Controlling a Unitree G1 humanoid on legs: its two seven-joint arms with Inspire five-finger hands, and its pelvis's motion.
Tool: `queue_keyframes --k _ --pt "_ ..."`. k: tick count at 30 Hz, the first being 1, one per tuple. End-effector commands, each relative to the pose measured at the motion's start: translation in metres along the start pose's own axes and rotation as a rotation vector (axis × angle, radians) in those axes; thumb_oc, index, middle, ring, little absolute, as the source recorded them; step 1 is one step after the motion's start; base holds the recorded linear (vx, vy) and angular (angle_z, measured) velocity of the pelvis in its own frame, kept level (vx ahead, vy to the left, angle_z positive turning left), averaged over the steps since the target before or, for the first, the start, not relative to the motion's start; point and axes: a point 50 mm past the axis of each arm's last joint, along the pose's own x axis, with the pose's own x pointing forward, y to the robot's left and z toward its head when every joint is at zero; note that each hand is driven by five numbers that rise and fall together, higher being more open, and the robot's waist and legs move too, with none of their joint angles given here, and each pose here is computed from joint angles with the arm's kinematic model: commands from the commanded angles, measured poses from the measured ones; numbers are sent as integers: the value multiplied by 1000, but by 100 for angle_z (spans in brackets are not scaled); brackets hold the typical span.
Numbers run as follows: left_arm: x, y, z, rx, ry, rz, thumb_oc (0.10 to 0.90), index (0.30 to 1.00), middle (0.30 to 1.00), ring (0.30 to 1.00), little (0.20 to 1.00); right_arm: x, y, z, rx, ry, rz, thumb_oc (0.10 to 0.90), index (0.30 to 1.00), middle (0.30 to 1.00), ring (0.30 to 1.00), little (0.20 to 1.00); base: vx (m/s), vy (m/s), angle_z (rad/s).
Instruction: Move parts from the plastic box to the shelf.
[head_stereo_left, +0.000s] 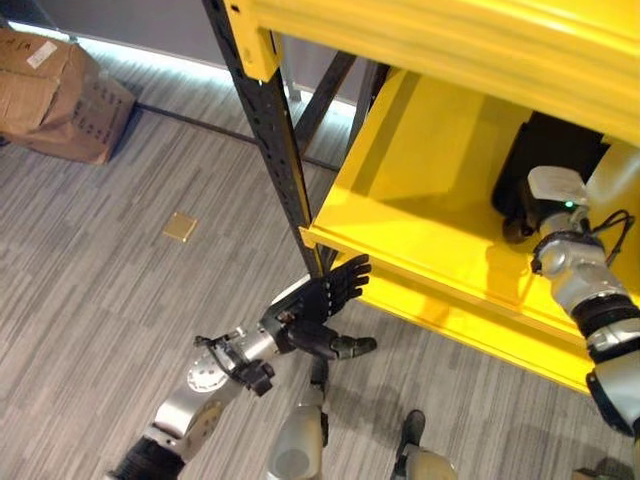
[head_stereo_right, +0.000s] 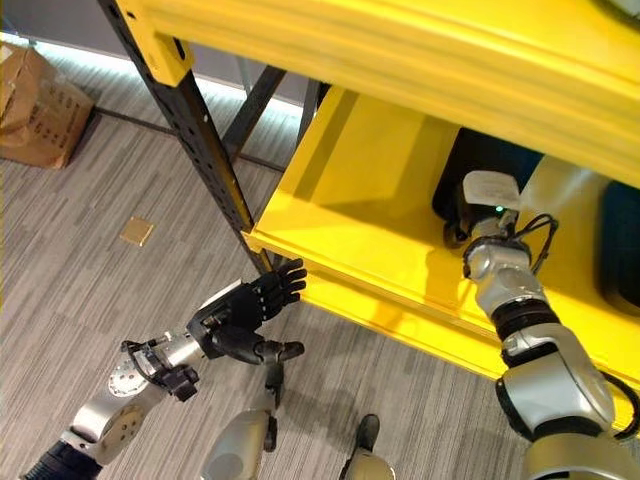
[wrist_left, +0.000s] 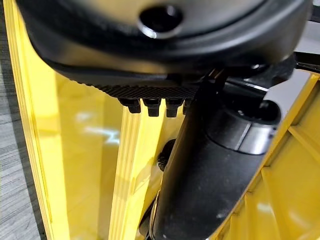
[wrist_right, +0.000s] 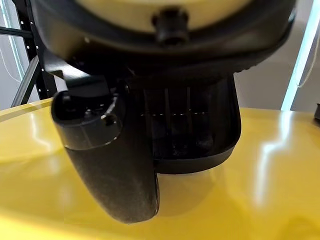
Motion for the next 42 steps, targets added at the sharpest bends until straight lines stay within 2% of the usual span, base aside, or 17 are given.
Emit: queue_keyframes --k 1,6,12,16,21,26,27,28,31,42 --pt "11 -9 43 103 -193 -100 900 1000 1000 1000 1000 -2 13 -14 -104 36 110 400 300 300 300 300 -51 6 0" --pt "11 -10 45 104 -212 -105 900 1000 1000 1000 1000 -4 20 -14 -81 40 187 400 300 300 300 300 -45 -2 0" --pt "12 -11 44 107 -198 -129 900 1000 1000 1000 1000 -16 51 -15 -22 30 405 400 300 300 300 300 -24 -13 0" --pt "9 -11 39 93 -185 -134 900 1000 1000 1000 1000 -27 65 -10 -97 -56 472 400 300 300 300 300 -28 20 -1" --pt "7 -8 34 91 -165 -130 900 1000 1000 1000 1000 -33 71 -7 -167 -88 469 400 300 300 300 300 -5 -2 -9" --pt "7 -8 33 89 -162 -134 900 1000 1000 1000 1000 -31 65 -12 -257 -92 373 402 303 303 303 303 -3 -1 -2" --pt "6 -8 32 88 -162 -134 900 1000 1000 1000 1000 -31 63 -15 -265 -77 350 551 511 511 511 511 0 0 0" --pt "6 -8 32 90 -164 -135 900 1000 1000 1000 1000 -30 61 -17 -273 -51 325 900 1000 1000 1000 1000 -13 0 -4" --pt "6 -7 32 86 -170 -132 900 1000 1000 1000 1000 -30 59 -22 -301 -24 280 900 1000 1000 1000 1000 -6 3 -2" --pt "10 -8 35 75 -193 -130 900 1000 1000 1000 1000 -31 62 -39 -137 143 286 900 1000 1000 1000 1000 3 1 0"
